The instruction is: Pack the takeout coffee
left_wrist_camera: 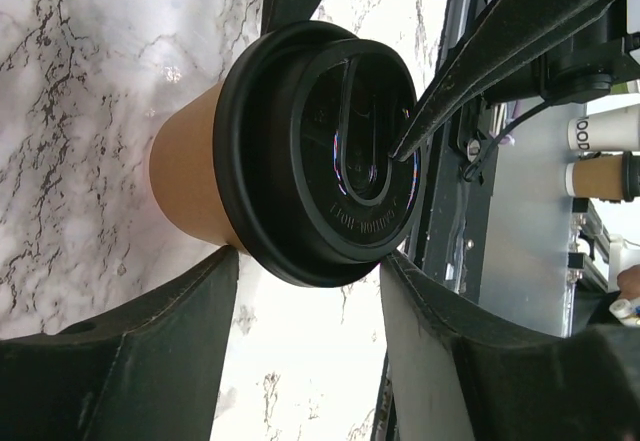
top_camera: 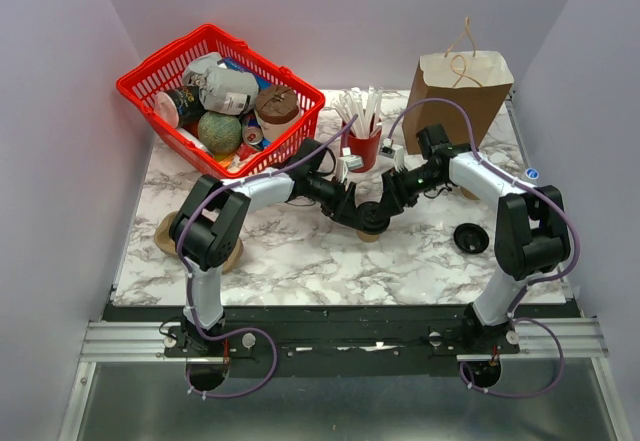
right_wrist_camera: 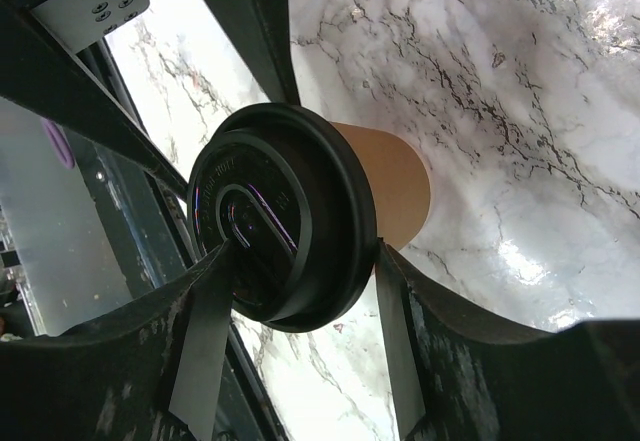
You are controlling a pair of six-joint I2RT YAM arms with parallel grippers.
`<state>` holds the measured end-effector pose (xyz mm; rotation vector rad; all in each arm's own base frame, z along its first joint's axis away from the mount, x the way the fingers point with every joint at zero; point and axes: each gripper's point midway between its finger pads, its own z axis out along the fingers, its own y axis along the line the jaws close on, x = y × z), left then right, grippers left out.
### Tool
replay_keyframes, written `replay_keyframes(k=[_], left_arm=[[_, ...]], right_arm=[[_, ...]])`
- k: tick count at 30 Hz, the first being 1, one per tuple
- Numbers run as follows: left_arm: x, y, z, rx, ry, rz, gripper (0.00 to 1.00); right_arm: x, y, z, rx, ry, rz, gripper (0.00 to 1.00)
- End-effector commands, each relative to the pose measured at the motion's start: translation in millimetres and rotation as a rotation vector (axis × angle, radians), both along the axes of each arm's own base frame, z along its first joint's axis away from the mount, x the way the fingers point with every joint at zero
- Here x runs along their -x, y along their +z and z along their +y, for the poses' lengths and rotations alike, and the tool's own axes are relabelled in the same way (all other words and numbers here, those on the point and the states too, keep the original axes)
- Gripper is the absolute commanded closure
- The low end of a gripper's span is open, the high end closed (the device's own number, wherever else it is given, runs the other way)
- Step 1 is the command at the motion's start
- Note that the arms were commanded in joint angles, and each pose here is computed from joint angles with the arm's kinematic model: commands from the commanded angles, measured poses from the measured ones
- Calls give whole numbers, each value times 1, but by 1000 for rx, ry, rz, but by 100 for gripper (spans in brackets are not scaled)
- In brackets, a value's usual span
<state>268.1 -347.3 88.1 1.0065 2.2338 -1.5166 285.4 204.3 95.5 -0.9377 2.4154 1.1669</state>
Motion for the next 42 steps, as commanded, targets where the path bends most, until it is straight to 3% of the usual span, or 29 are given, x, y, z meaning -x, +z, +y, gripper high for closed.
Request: replay_keyframes(k=[1, 18, 22, 27, 30, 37, 42], left_arm=[[-29, -96, 49, -400, 201, -79, 39], [-30, -126, 78, -662, 296, -122, 37], [-20, -94, 57, -475, 215, -104, 31], [-21, -12, 23, -144, 91, -244, 20], [-23, 26, 14, -15, -1, -364, 13], [-24, 52, 10, 59, -85, -393, 11], [-26, 61, 12, 79, -91, -415, 11]], right_arm=[[11, -32, -7, 76, 19, 53, 38], [2, -41, -11, 124, -22, 47, 39], [-2, -32, -8, 111, -18, 23, 39], [-8, -20, -6, 90, -2, -9, 38], [-12, -11, -3, 72, 14, -34, 36], [-12, 19, 4, -24, 61, -48, 26], [-19, 33, 2, -15, 73, -111, 20]])
